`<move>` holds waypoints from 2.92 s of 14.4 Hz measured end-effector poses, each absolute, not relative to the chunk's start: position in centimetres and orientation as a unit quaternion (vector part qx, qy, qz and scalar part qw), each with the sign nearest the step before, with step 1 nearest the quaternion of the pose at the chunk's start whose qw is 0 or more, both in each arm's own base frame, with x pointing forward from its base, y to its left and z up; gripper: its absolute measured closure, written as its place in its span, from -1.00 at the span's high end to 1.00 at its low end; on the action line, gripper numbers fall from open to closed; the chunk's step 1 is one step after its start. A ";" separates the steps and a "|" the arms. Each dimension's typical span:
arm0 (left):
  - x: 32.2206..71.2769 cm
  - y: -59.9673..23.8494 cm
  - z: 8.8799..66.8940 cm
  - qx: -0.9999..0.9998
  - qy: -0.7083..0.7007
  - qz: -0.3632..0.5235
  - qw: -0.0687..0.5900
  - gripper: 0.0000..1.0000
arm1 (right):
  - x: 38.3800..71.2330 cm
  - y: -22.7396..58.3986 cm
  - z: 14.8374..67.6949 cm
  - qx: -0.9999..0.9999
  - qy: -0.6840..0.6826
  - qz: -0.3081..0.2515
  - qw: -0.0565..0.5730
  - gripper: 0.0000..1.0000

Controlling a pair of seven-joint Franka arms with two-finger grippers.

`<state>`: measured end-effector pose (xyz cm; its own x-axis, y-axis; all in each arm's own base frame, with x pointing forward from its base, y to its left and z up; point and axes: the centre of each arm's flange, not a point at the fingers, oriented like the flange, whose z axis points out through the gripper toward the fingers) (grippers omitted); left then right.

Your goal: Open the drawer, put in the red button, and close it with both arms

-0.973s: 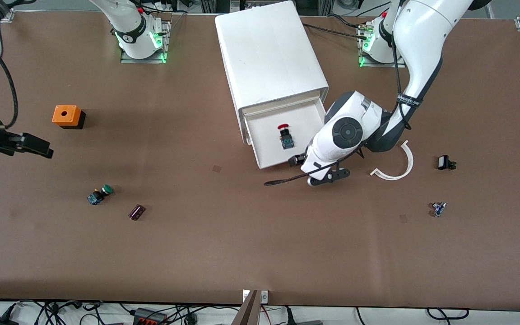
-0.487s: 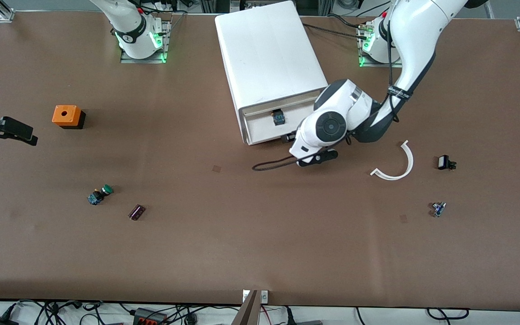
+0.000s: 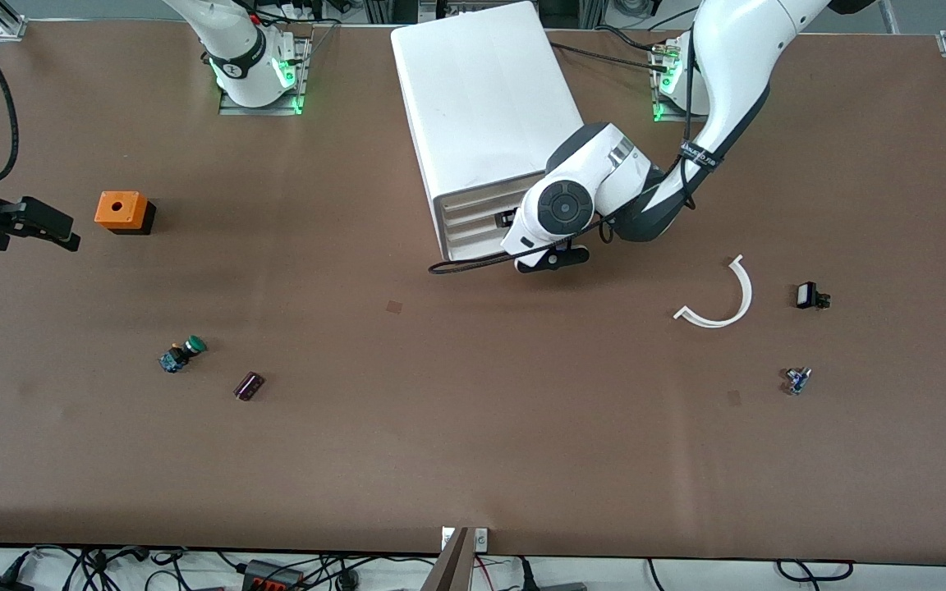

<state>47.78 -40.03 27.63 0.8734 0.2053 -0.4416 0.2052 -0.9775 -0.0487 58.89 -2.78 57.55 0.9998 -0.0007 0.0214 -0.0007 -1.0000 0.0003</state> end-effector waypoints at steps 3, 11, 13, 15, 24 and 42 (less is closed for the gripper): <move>49.5 -38.8 28.9 -0.967 -0.118 0.225 -0.005 1.00 | 57.1 -2.8 57.4 1.000 0.000 0.010 -0.001 1.00; 58.9 -26.7 43.0 -0.982 -0.064 0.158 0.085 1.00 | 55.5 -2.7 56.5 1.000 0.000 0.007 -0.001 1.00; 61.2 -21.3 46.4 -0.987 -0.037 0.140 0.068 1.00 | 54.8 -2.7 56.5 1.000 0.000 0.003 -0.002 1.00; 62.8 -15.7 49.6 -0.992 -0.017 0.116 0.055 1.00 | 54.6 -2.7 56.5 1.000 0.000 0.002 -0.002 1.00; 58.5 -3.0 57.1 -0.998 0.054 0.034 -0.008 1.00 | 54.4 -2.7 56.3 1.000 -0.001 -0.009 -0.003 1.00; 54.7 -3.9 59.0 -0.997 0.072 0.015 -0.007 1.00 | 54.3 -2.7 56.3 1.000 0.000 -0.008 -0.002 1.00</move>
<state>54.75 -3.93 58.99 0.9893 -0.1431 -0.0297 -0.1427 -0.9896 0.0161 54.34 -2.71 56.35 0.9999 -0.0010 -0.0167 -0.0010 -1.0000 -0.0046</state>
